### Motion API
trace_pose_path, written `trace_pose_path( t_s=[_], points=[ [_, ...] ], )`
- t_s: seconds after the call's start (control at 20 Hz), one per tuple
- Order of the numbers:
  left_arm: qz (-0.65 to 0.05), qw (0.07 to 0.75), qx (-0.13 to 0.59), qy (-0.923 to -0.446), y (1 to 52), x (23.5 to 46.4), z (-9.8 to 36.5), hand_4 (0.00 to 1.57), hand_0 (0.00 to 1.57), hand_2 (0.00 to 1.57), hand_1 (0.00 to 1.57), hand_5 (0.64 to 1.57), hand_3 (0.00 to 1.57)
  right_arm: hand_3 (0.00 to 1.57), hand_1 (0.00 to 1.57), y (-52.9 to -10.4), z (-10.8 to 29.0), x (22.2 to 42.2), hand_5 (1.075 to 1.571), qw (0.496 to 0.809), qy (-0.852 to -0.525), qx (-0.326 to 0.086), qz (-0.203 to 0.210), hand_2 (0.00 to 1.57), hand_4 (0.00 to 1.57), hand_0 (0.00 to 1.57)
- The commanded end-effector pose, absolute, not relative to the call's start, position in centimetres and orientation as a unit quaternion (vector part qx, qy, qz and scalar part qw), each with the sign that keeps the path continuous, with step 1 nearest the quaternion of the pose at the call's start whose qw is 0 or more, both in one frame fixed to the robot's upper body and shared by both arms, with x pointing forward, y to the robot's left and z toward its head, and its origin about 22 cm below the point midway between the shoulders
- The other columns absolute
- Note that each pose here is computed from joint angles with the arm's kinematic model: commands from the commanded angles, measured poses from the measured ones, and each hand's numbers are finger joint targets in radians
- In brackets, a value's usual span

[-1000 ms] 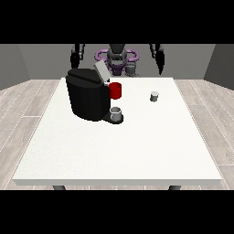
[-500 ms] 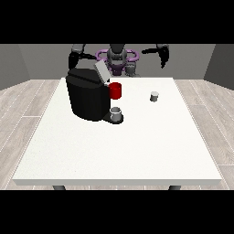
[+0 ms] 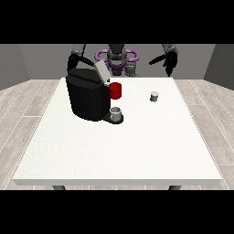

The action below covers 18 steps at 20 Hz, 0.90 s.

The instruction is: Insert the coffee pod into the coffee machine and close the lid

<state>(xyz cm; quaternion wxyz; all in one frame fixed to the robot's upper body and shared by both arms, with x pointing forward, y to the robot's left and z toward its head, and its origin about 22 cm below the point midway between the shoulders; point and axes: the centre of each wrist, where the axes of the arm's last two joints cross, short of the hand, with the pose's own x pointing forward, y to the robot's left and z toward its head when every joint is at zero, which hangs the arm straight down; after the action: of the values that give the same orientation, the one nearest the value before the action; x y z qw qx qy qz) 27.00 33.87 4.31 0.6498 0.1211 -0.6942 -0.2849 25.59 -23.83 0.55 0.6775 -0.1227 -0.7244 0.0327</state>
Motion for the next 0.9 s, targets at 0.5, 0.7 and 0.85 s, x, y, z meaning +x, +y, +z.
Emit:
trace_pose_path(
  t_s=[0.5,0.7,0.85],
  points=[
    [-0.369,0.658,0.203,-0.625,37.7,31.7,4.6,0.0,0.0,0.0,0.0,1.571,0.0,0.0,0.0,-19.2,3.0,28.2,1.571,0.667,-0.739,-0.083,0.05,0.0,0.0,0.0],
    [-0.375,0.674,0.228,-0.594,36.5,32.3,2.4,0.0,0.0,0.0,0.0,1.571,0.0,0.0,0.0,-20.0,1.6,27.6,1.571,0.673,-0.734,-0.067,0.054,0.0,0.0,0.0],
    [-0.405,0.661,0.222,-0.592,35.0,33.6,3.5,0.0,0.0,0.29,0.0,1.571,0.0,0.0,0.0,-21.3,0.0,29.2,1.571,0.684,-0.723,-0.092,0.039,0.0,0.0,0.0]
  ],
)
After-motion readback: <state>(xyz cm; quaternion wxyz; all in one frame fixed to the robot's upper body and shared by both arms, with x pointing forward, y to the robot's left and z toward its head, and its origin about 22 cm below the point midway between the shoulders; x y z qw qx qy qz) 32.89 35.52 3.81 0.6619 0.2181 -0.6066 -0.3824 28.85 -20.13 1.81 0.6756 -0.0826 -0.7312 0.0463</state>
